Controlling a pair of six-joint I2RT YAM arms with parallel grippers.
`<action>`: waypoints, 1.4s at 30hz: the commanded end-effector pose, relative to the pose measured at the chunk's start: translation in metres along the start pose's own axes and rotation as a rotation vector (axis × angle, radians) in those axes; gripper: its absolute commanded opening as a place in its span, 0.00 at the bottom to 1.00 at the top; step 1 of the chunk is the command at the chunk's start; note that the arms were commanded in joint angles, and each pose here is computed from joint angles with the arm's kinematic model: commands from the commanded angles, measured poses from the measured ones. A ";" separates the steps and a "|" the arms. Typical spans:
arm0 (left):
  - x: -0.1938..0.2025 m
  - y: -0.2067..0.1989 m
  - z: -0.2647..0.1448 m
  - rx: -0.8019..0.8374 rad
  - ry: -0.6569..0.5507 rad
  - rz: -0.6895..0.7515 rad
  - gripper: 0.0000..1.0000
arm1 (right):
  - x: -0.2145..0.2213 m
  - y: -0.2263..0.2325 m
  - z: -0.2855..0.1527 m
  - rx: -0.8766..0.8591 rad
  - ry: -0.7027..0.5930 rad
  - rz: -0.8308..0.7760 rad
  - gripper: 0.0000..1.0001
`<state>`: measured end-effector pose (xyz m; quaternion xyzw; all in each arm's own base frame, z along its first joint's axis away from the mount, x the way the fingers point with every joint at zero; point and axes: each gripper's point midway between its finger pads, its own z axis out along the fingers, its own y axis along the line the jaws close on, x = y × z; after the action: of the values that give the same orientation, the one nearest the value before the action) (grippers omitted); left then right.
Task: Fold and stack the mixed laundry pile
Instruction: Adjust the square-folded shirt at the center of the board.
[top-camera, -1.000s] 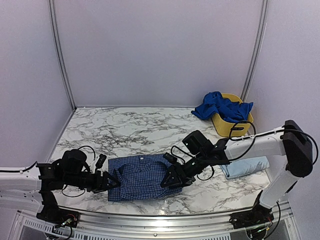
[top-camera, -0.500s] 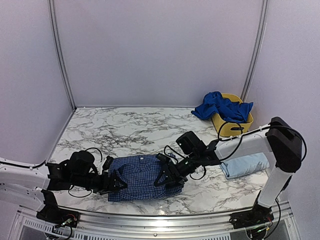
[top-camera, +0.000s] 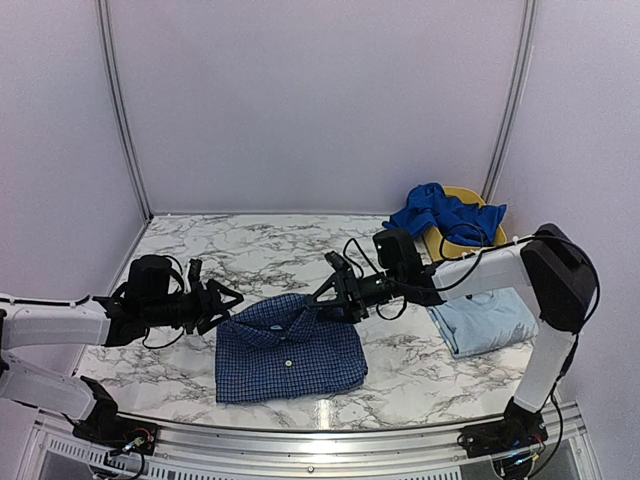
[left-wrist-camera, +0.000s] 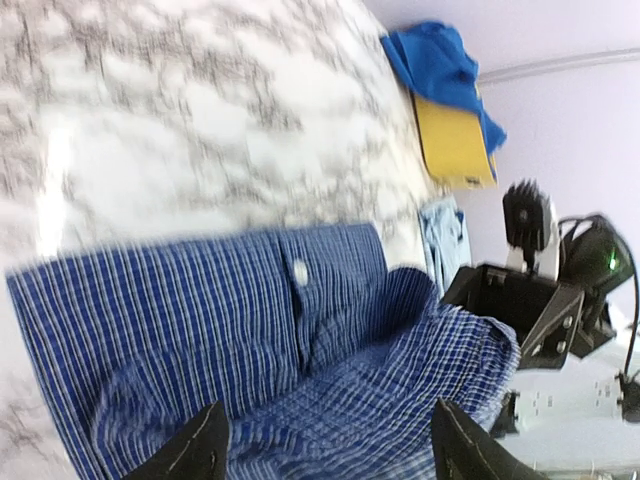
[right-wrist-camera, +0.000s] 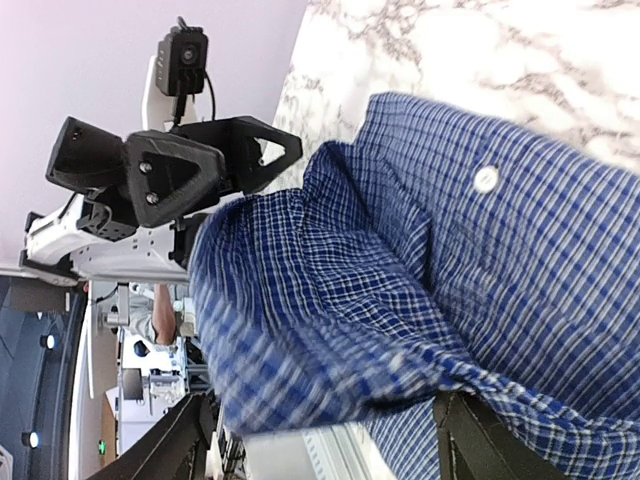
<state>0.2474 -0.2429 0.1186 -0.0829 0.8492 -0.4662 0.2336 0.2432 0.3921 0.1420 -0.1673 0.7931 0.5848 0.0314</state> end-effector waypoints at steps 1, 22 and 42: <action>-0.042 -0.012 0.004 0.031 -0.092 0.006 0.74 | -0.035 0.003 -0.005 -0.007 -0.087 -0.025 0.72; 0.038 -0.015 0.002 -0.180 0.273 0.526 0.62 | 0.079 -0.044 -0.093 0.331 0.013 -0.009 0.55; 0.043 0.004 0.105 -0.354 0.398 0.585 0.51 | 0.110 -0.067 -0.032 0.356 0.122 -0.257 0.61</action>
<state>0.2566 -0.3391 0.0654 0.2124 0.9256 -0.2582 0.1775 0.1499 0.3050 0.0605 -0.2515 0.8663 0.4294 0.0429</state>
